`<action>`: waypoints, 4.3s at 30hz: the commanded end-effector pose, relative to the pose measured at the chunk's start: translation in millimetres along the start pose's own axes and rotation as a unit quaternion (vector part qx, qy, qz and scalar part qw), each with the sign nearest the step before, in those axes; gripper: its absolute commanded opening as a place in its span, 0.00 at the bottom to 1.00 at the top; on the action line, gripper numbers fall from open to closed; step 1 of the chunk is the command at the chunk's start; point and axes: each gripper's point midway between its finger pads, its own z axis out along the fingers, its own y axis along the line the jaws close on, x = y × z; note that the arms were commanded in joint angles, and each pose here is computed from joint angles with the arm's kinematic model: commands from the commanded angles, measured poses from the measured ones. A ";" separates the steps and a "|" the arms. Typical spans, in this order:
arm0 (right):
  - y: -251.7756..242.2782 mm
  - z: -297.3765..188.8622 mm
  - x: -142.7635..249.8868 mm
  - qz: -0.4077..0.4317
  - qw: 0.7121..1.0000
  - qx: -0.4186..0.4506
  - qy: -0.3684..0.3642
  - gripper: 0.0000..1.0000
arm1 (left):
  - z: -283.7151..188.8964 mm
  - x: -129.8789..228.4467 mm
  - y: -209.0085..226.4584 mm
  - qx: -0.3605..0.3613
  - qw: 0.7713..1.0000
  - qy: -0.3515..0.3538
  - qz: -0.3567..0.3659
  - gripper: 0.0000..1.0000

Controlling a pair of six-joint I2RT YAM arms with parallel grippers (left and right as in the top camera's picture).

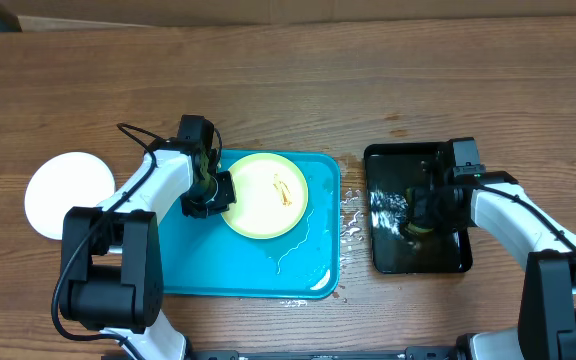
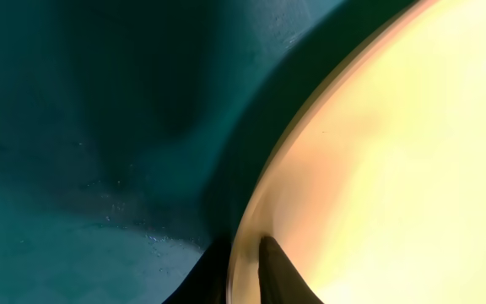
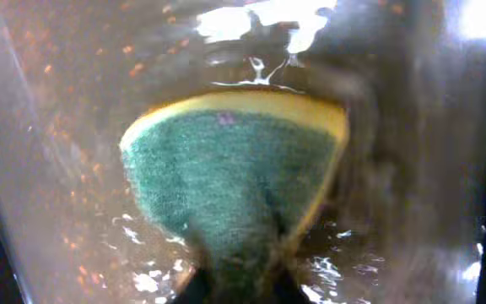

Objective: Clean dirty plates on tray and stack at the side
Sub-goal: 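Rub the sponge in the black tray with the right gripper, then lift the sponge and carry it onto the yellow plate with the right gripper, then scrub the yellow plate surface with the sponge in the right gripper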

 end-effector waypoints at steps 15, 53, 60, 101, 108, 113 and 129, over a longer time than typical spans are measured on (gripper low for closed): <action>11.4 -63.4 -9.8 0.039 0.998 0.008 0.044 0.04 | 25.4 20.4 23.1 -0.050 0.998 0.041 -0.008 0.18; 18.1 -72.3 -9.3 0.071 0.996 -0.005 0.053 0.04 | 26.3 19.0 13.1 -0.022 0.999 0.041 -0.008 0.12; 75.6 -100.3 -25.4 -0.017 0.991 -0.129 0.039 0.04 | 26.3 19.1 13.1 -0.022 0.999 0.041 -0.008 0.15; 246.7 -12.8 -37.3 -0.282 0.951 -0.038 -0.122 0.07 | 26.4 28.1 -10.4 0.031 0.997 0.059 0.041 0.14; 248.7 -13.0 -39.3 -0.282 0.950 -0.041 -0.126 0.50 | 26.4 28.1 -10.4 0.031 0.997 0.059 0.041 0.15; 247.0 -13.6 -43.1 -0.282 0.949 -0.032 -0.135 0.50 | 26.4 28.1 -10.5 0.031 0.997 0.059 0.041 0.15; 242.9 19.1 -36.7 -0.288 0.951 -0.021 -0.107 0.27 | 26.4 28.0 -10.5 0.031 0.997 0.059 0.041 0.15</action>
